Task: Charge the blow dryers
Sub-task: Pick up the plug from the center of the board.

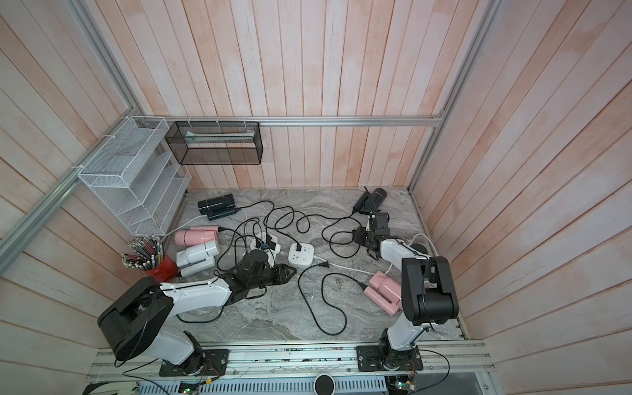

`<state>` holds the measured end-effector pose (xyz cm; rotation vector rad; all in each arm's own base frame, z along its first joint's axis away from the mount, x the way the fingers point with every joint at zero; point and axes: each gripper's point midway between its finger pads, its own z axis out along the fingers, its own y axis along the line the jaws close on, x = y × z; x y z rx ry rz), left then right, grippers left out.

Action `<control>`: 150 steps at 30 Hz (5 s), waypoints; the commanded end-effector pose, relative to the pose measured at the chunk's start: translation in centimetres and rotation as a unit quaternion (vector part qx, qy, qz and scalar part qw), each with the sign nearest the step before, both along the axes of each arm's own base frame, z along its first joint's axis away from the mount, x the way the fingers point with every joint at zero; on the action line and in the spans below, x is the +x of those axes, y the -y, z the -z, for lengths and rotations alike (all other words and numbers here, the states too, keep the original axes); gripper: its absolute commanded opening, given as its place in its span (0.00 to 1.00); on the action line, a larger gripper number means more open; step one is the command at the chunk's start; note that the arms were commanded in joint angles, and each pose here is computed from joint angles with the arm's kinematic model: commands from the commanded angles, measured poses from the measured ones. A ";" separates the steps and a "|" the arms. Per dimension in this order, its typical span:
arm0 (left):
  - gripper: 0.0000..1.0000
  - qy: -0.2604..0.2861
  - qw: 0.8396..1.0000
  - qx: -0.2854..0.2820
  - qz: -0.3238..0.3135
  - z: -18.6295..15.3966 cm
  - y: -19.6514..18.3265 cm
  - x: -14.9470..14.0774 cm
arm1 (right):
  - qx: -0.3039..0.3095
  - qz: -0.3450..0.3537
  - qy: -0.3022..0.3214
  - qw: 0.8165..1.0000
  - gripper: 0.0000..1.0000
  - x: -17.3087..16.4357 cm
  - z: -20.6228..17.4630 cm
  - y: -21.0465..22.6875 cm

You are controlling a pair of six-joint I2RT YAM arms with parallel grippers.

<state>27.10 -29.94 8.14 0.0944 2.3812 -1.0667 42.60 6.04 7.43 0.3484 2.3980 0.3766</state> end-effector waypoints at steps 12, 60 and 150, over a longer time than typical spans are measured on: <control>0.43 0.003 1.000 0.003 -0.020 1.2 0.4 1.7 | -0.023 0.020 0.004 1.000 0.30 3.8 0.0 0.8; 0.43 0.036 0.999 0.022 -0.010 0.4 -0.5 2.9 | -0.020 -0.055 -0.046 0.997 0.32 4.5 5.3 -1.1; 0.39 0.177 0.891 -0.410 0.081 -25.4 10.5 2.1 | 0.386 -0.172 0.364 0.830 0.17 -11.4 -29.1 -12.8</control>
